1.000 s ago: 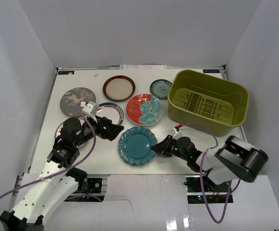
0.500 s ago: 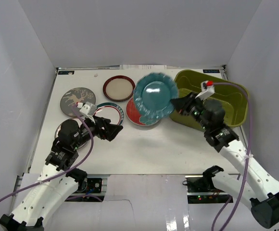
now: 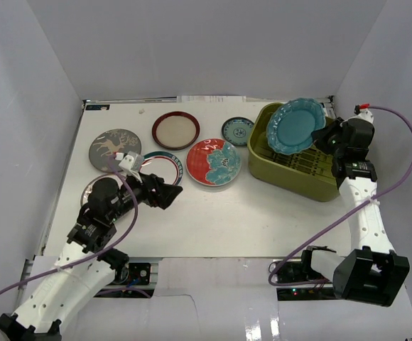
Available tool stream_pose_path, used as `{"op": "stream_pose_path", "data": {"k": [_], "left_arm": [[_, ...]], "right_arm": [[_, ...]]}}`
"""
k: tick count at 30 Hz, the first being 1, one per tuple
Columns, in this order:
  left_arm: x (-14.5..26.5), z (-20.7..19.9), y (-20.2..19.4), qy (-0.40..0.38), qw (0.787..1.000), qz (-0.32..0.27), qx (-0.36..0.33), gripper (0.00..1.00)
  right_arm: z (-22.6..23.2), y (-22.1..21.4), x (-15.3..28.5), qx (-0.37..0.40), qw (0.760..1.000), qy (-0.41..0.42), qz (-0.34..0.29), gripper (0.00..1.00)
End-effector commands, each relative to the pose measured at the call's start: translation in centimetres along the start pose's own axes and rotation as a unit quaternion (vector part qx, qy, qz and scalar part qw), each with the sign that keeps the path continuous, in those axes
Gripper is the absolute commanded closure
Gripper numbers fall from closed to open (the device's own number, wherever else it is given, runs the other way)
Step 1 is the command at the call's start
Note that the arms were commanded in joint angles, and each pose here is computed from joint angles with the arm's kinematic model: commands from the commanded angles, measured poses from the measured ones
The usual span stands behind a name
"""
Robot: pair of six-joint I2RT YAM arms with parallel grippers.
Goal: Place the plates into the plastic bin on the countertop
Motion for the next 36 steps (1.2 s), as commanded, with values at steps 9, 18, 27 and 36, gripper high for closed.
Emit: {"op": "stream_pose_path", "data": {"k": [9,18,27,36], "left_arm": [[-2.1,1.5,-1.5,0.076,0.991,0.074,0.079,0.02],[-4.0,1.9,-3.7,0.088,0.970,0.071,0.214,0.02],[-8.3,4.2,-5.2,0.145,0.942,0.046,0.299,0.02],[-12.8,4.5,-7.8,0.181,0.927,0.059,0.322,0.04]], "right_arm": [[-2.8,1.0,-3.0,-0.033,0.999,0.022,-0.003,0.92],[-6.3,-2.0,-4.3,-0.055,0.997,-0.037,0.028,0.86],[-7.8,-3.2,-3.8,-0.035,0.996,-0.074,0.027,0.50],[-7.1,-1.2,-1.0,0.006,0.995,-0.095,-0.020,0.14]]}}
Point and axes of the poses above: each gripper's point midway between its finger pads, its own x axis back along the fingers, its own z axis along the line the jaws close on, y = z × x, the point moved 7 cm from there along x, back along the fingers, and after that the axes turned 3 degrees about -x, right-handed, at the moved point
